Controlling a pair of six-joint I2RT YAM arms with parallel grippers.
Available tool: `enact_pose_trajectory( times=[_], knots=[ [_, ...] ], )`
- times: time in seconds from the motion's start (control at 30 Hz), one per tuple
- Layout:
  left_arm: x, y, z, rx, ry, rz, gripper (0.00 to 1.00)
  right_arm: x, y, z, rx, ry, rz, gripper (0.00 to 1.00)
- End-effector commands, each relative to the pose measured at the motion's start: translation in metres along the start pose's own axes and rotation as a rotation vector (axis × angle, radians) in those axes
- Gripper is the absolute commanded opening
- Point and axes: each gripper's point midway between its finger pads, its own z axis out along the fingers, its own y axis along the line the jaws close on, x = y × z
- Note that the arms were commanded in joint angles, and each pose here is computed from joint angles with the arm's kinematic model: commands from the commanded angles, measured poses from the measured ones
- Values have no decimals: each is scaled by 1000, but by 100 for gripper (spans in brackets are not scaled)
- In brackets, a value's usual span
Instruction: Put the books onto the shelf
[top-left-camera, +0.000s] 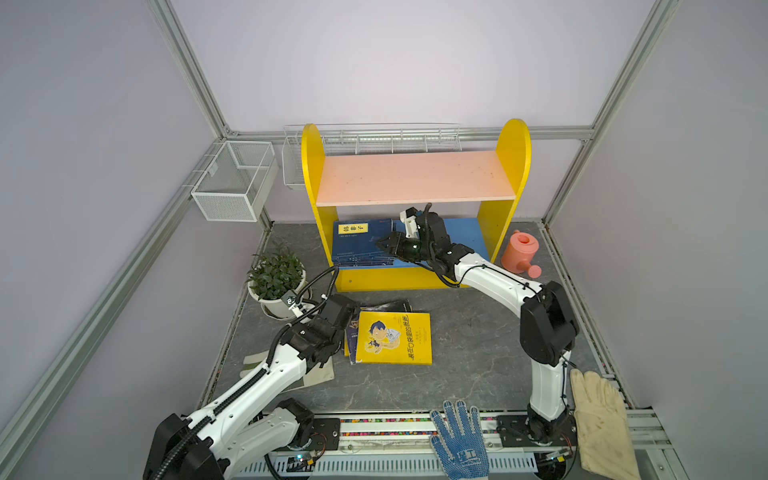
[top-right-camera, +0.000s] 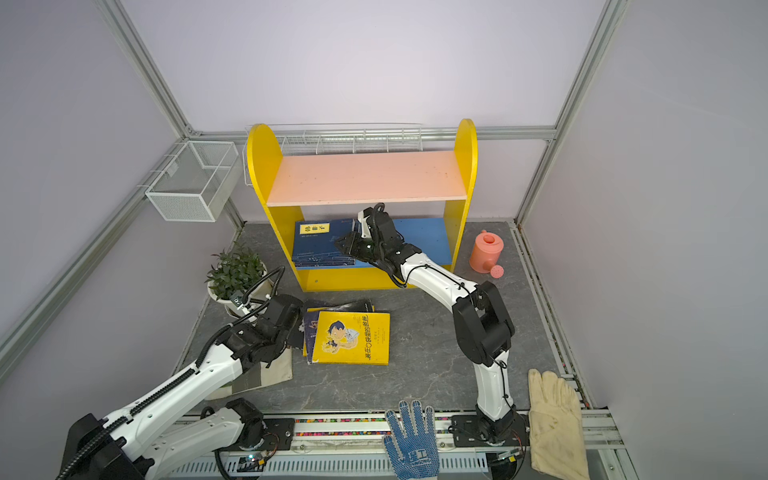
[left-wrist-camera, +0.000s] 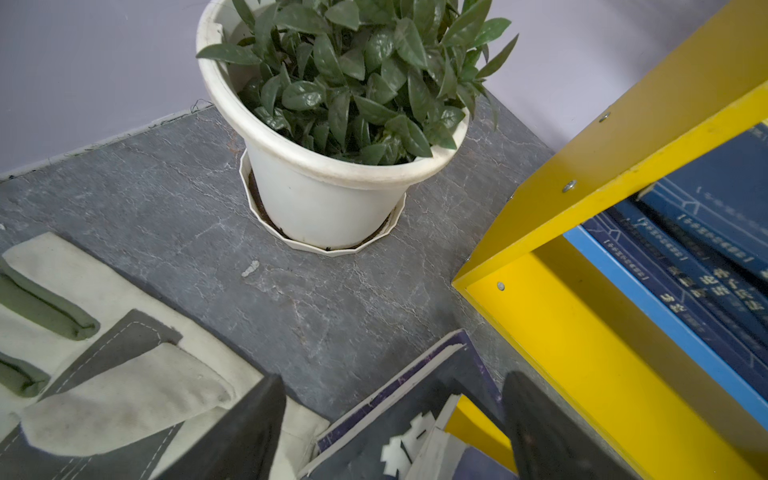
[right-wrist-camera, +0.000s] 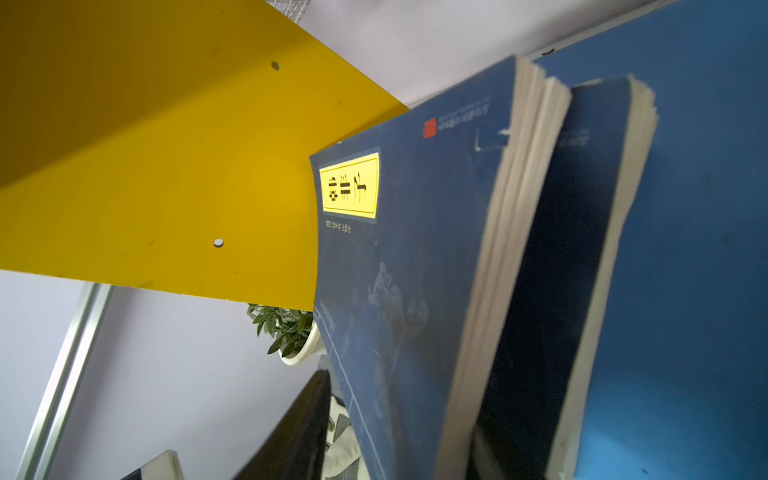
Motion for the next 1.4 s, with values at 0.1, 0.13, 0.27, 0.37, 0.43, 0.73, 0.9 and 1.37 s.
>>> enact_pose_trajectory(
  times=[0.1, 0.13, 0.27, 0.37, 0.43, 0.73, 0.9, 1.37],
  knots=[
    [-8, -5, -3, 7, -9, -23, 83, -15, -5, -9, 128, -21, -130, 53],
    [-7, -5, -2, 6, -7, -22, 83, -16, -7, -10, 146, -22, -144, 53],
    [-5, -6, -2, 8, 0, -18, 83, -20, -13, -13, 194, -29, -187, 54],
    [-5, -6, -2, 9, 1, -19, 83, -25, -13, -18, 225, -40, -229, 55],
    [-5, -6, -2, 9, 2, -17, 83, -29, -11, -24, 237, -55, -260, 56],
    [-6, -11, -2, 28, 4, -11, 83, -20, 8, -59, 203, -71, -411, 57],
    [-7, -9, -2, 21, -9, -12, 83, 15, 4, -71, 222, 13, -477, 53],
    [-9, -5, -2, 6, -9, -13, 83, 95, 0, -28, 206, 264, -566, 9]
  ],
)
